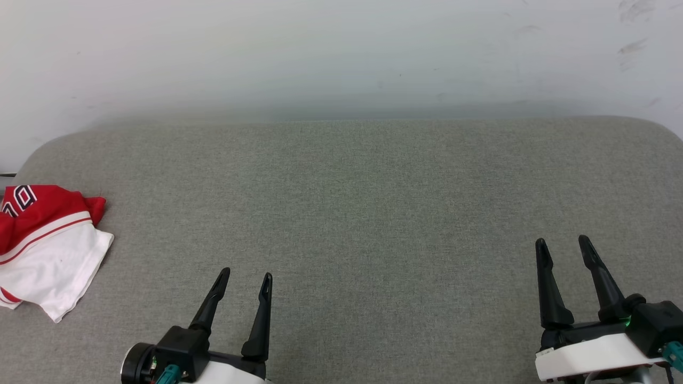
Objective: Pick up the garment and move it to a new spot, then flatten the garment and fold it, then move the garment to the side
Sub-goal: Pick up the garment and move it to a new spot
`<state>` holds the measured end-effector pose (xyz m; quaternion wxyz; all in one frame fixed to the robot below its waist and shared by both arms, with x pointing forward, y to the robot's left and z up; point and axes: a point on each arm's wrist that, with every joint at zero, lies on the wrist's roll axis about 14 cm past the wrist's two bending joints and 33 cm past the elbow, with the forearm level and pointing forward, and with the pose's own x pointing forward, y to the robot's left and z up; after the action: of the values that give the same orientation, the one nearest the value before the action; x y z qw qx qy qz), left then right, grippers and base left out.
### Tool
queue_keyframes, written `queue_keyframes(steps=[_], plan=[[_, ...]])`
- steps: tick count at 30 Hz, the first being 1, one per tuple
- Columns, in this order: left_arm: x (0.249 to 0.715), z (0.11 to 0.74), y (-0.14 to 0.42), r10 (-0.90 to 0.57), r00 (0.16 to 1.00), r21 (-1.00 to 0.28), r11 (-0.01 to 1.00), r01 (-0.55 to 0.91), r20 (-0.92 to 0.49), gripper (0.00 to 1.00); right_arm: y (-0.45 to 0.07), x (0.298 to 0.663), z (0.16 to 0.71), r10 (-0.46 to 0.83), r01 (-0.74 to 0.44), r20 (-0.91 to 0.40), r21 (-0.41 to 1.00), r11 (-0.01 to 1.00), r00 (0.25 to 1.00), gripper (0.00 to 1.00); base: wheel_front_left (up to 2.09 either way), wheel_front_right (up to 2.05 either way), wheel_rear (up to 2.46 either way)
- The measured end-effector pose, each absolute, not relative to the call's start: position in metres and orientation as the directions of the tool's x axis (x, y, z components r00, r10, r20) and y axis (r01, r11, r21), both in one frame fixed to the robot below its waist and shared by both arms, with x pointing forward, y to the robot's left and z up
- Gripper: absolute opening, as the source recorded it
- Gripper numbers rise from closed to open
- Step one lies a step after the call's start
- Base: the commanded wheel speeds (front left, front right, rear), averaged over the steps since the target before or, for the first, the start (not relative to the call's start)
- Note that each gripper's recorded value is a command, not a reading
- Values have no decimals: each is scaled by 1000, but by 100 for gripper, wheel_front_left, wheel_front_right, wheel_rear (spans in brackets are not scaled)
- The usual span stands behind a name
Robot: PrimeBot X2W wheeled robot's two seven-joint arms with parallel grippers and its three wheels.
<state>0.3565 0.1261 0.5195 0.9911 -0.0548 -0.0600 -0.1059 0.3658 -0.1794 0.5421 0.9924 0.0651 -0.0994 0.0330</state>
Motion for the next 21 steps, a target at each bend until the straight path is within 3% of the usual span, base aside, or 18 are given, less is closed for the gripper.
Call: queue_keyframes(steps=[11,21], plan=[[353,519,133,-183,974,-106,975,198,129,100,-172,368,540,75,-101,196,124,987,978,100,0,0,0],[341,520,163,-91,987,-99,990,105,132,100,-138,375,536,174,-200,185,129,971,967,100,0,0,0]])
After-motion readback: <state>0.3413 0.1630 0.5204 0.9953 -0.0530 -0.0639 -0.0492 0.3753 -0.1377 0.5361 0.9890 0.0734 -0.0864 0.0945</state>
